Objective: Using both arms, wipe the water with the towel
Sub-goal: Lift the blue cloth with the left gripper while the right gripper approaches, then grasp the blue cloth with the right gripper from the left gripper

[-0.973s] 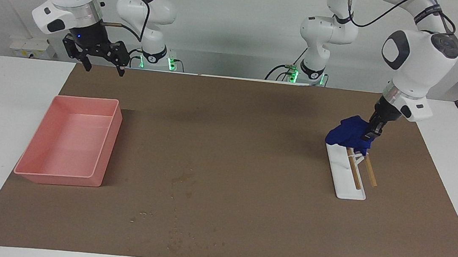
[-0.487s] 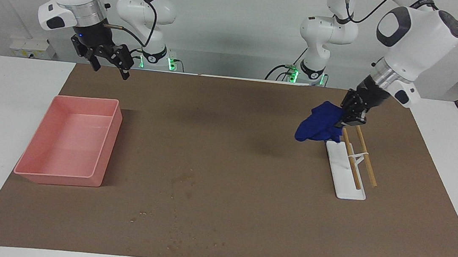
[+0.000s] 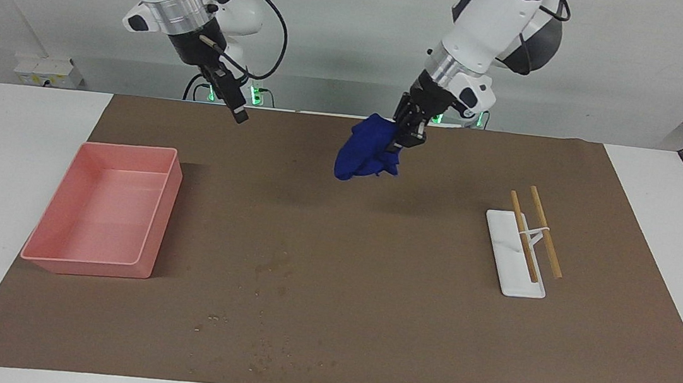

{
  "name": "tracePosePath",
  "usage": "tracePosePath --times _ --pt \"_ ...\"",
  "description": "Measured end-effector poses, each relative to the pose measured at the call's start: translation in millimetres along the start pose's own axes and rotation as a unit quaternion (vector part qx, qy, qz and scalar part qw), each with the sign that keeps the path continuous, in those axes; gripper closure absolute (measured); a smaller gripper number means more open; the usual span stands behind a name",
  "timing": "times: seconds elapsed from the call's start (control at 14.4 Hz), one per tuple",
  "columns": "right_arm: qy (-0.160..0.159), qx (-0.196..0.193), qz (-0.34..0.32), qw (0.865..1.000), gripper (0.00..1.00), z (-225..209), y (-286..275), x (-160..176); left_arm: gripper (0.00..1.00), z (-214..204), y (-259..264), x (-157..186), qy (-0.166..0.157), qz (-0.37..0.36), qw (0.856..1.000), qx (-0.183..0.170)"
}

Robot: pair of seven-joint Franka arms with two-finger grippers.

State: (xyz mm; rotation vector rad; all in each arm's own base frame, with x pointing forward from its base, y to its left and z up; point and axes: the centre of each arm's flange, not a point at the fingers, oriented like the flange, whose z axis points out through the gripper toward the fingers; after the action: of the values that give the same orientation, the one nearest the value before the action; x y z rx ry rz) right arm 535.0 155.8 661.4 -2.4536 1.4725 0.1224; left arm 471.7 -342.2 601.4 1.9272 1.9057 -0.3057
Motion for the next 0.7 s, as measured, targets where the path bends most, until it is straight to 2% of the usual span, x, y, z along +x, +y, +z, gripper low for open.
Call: tracePosePath --times 0.21,0.35,0.7 --pt "-0.01 -0.001 0.073 0.997 0.0 13.1 -9.9 -31.5 0.84 1.6 -21.0 -47.4 -0.046 -0.039 0.997 -0.041" --pt "-0.019 0.005 0.118 0.993 0.0 16.3 -14.3 -37.6 0.84 -0.4 -31.0 -67.7 -0.072 -0.051 0.994 -0.061" --pt "-0.027 0.013 0.168 0.985 0.0 25.5 -21.6 -55.8 0.84 -1.9 -47.6 -92.8 -0.101 -0.054 0.99 -0.076"
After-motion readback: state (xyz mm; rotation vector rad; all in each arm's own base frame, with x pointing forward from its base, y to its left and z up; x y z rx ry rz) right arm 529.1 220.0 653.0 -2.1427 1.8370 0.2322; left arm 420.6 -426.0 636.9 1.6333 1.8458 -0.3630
